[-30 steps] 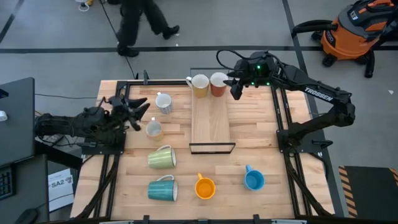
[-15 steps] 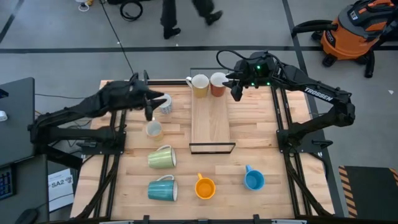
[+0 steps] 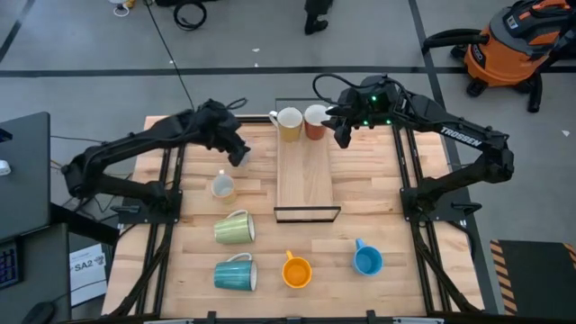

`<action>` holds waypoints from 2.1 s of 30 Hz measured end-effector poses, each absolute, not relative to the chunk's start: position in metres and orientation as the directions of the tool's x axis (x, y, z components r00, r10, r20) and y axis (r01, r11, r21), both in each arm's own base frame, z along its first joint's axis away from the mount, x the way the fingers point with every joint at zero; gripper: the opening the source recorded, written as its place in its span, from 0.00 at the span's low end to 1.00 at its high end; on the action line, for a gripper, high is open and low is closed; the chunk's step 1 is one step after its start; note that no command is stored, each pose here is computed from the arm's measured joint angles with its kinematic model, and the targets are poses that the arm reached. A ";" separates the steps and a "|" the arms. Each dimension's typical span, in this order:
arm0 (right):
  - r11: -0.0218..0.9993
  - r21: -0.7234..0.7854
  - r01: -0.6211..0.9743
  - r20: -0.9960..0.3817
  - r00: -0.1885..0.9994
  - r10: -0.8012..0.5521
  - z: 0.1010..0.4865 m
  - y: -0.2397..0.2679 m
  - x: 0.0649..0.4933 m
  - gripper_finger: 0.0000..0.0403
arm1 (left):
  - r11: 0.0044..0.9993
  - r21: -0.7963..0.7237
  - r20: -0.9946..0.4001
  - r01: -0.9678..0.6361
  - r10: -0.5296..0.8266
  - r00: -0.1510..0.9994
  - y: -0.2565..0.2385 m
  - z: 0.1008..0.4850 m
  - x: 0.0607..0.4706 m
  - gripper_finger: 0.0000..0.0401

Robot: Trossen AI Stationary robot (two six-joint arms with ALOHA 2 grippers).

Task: Place coffee mugs
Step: Put the blue patterned mug on the shelf

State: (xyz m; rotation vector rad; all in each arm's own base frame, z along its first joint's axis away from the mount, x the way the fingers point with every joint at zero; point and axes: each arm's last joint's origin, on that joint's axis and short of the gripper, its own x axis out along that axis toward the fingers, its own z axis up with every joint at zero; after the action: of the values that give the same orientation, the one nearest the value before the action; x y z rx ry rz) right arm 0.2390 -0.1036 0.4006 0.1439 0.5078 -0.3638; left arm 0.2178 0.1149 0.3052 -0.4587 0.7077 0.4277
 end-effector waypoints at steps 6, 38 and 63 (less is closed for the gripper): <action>0.929 0.044 0.367 -0.499 0.814 -0.298 0.401 -0.102 0.240 0.46 | 0.799 -0.232 -0.793 -0.555 0.175 0.583 0.120 0.283 0.226 0.42; 0.929 0.044 0.367 -0.499 0.813 -0.298 0.400 -0.102 0.240 0.46 | 0.758 -0.094 -0.924 -0.646 0.175 0.340 0.141 0.216 0.259 0.42; 0.929 0.043 0.368 -0.500 0.813 -0.298 0.400 -0.102 0.240 0.46 | 0.716 0.058 -0.925 -0.696 0.300 0.232 0.145 0.237 0.258 0.37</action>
State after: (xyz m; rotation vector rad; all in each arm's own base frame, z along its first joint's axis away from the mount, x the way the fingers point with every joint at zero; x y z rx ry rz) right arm 0.2399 -0.1017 0.4004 0.1406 0.5097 -0.3566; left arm 0.2575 0.1448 0.2367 -0.4087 1.1459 0.7105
